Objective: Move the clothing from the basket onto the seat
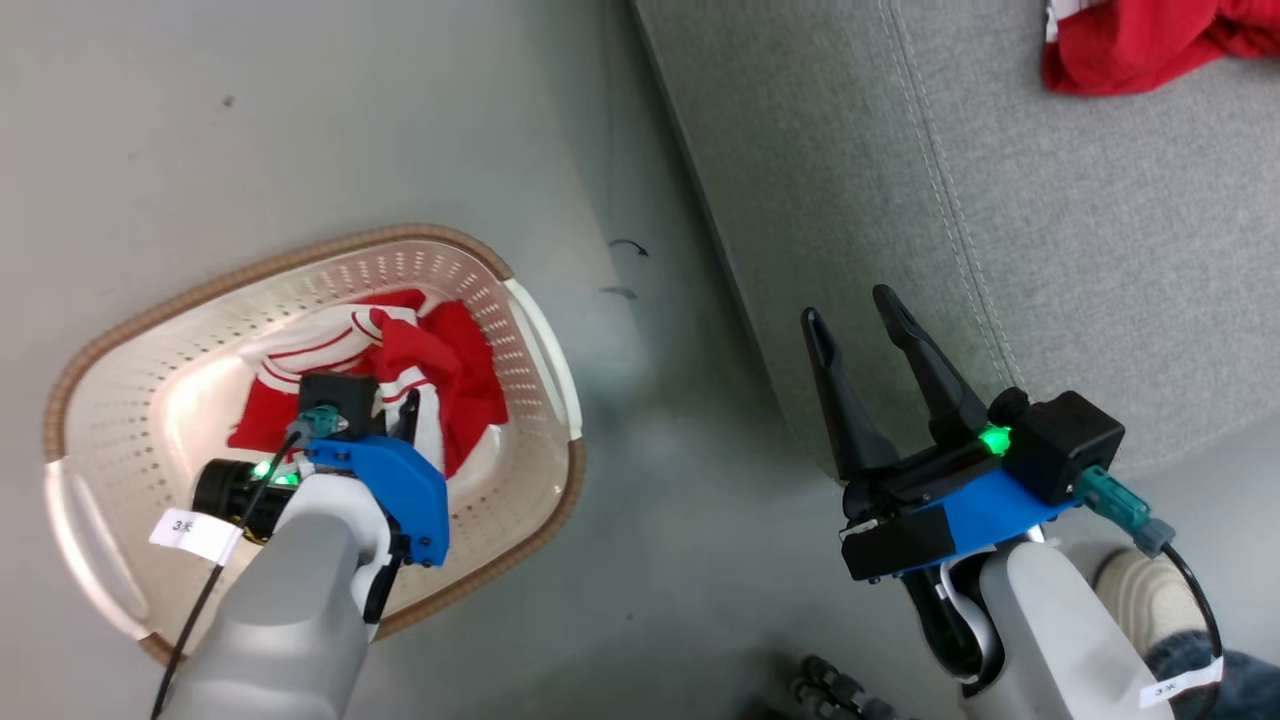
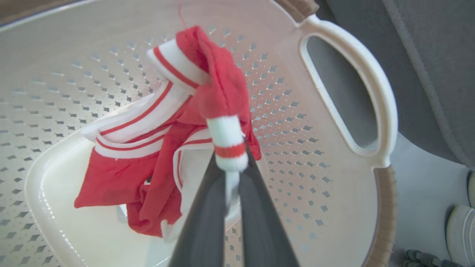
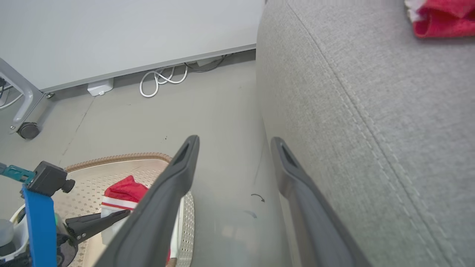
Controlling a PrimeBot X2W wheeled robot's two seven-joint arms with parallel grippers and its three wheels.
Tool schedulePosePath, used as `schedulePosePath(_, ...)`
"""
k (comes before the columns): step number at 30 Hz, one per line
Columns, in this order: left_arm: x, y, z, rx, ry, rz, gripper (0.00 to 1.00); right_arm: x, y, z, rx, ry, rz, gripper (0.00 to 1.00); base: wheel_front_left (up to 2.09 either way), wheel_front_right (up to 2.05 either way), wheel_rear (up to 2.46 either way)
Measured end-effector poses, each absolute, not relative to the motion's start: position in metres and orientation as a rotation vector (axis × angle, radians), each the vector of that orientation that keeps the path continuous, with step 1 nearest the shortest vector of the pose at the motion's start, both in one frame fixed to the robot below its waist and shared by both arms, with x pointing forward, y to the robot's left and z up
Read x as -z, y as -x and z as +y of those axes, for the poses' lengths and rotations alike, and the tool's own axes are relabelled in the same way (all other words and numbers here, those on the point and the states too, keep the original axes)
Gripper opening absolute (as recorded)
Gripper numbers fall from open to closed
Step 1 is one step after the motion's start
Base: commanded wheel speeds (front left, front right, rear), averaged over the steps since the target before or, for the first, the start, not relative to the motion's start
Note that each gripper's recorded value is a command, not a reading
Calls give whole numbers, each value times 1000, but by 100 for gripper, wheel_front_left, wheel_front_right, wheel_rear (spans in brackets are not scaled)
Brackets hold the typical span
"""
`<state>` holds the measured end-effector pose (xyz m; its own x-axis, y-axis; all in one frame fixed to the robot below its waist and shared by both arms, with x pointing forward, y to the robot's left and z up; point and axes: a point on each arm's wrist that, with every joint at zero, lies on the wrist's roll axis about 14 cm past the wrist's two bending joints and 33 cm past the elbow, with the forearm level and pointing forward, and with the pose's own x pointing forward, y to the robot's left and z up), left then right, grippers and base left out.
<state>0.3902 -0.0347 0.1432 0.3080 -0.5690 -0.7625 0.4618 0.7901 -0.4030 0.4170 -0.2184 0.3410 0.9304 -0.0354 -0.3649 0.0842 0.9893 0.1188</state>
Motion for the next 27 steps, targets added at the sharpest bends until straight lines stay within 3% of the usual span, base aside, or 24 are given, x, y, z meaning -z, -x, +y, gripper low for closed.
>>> schedulePosePath(14, -232, -405, -22, 670, 81, 836, 0, -389, -423, -197, -12, -121, 249, 100, 0, 0, 0)
schedulePosePath(27, -393, -436, -19, 663, 73, 395, 0, -447, -396, -160, -108, -155, 145, 100, 0, 0, 0)
